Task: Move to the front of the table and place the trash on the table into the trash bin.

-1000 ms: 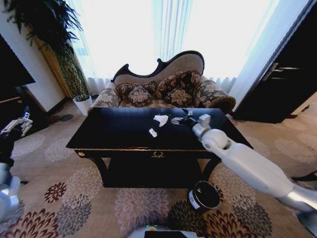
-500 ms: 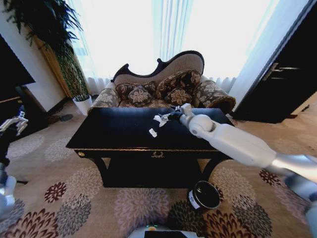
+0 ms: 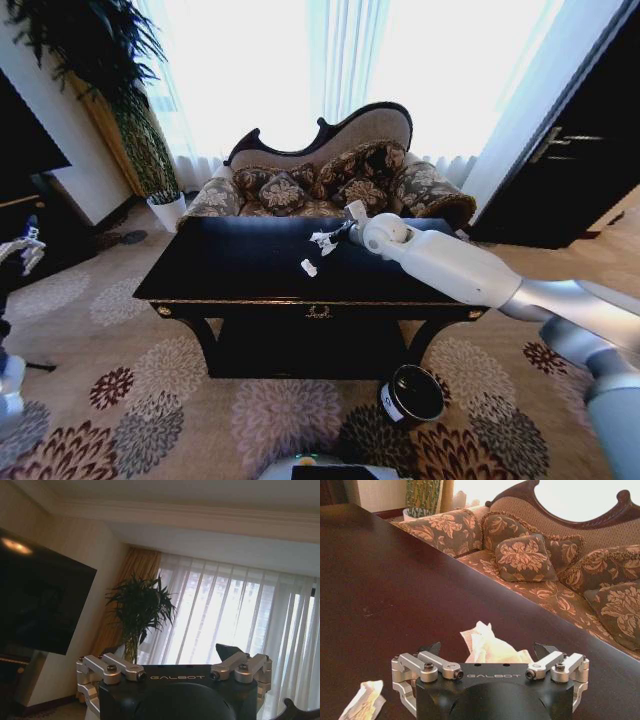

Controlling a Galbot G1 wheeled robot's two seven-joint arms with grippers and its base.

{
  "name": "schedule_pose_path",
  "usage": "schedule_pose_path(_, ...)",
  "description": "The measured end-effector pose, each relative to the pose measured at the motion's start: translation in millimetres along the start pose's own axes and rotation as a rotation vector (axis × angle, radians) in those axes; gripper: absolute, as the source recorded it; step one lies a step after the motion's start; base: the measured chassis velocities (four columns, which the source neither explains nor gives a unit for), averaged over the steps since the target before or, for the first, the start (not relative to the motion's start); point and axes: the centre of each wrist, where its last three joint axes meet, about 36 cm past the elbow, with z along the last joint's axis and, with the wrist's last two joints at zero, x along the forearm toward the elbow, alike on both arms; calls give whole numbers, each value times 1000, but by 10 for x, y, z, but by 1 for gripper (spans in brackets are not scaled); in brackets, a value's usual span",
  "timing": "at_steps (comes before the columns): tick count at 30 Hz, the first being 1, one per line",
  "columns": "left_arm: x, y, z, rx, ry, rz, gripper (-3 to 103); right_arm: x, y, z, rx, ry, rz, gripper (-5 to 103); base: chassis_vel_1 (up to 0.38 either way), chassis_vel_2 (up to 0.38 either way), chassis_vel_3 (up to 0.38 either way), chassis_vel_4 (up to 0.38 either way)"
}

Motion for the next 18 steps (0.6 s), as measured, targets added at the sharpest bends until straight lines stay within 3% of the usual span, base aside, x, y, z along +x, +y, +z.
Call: schedule_pose_path(18,-44,78,7,-1,-8,-5,100,-299,191,38,-13,44,-17,100,0,0,0,0)
